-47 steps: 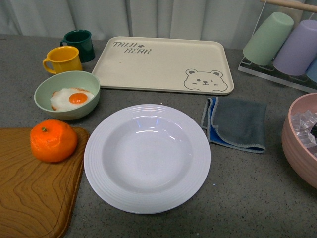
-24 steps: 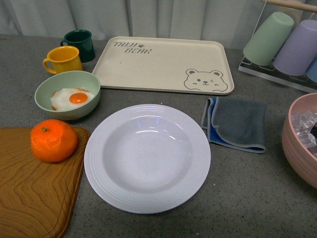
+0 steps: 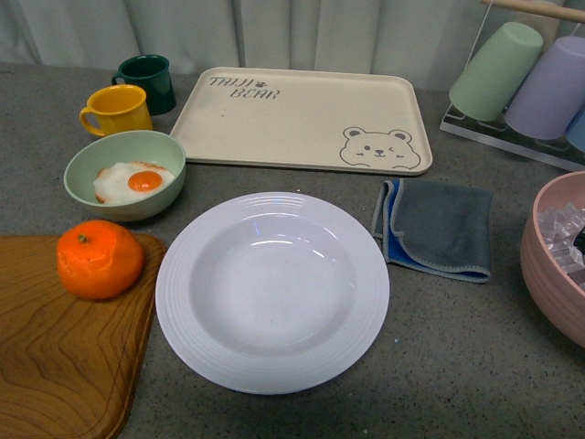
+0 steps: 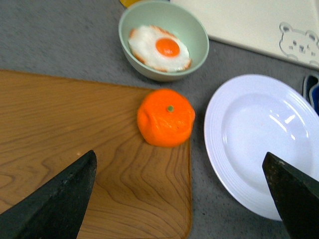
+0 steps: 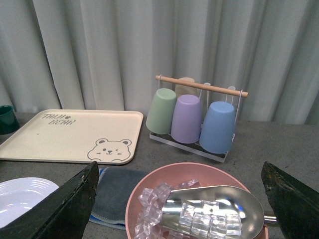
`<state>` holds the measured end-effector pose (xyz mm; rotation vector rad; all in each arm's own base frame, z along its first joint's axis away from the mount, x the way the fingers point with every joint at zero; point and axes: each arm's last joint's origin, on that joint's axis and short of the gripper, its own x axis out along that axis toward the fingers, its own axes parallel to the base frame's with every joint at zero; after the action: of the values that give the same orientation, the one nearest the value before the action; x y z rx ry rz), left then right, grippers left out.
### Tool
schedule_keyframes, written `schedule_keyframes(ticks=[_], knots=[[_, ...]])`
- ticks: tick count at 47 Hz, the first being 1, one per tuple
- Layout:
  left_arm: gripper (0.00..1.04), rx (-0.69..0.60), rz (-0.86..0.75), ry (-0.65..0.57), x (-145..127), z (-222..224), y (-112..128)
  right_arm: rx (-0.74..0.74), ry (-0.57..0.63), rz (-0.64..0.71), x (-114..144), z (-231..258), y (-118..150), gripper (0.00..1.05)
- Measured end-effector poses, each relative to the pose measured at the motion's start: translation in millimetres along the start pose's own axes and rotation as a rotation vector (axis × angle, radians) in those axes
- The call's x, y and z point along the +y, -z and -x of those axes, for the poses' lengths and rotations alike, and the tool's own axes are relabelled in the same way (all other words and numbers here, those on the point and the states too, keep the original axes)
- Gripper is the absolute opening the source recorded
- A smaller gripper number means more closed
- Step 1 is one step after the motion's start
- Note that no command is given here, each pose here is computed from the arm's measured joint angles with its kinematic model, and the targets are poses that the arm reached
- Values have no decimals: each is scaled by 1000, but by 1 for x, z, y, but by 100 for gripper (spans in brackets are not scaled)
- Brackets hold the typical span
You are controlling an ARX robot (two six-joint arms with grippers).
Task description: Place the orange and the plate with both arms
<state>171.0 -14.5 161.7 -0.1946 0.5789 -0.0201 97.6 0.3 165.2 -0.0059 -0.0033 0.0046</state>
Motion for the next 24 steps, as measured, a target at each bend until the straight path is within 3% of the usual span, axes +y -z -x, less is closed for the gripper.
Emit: schedule_keyframes(ticks=[15,24], knots=[[98,243,-86,7,-24,-72,-6,0,0,0,0,0,0,95],[98,297,-90,-23,-29,-95,-3,0,0,0,0,0,0,95]])
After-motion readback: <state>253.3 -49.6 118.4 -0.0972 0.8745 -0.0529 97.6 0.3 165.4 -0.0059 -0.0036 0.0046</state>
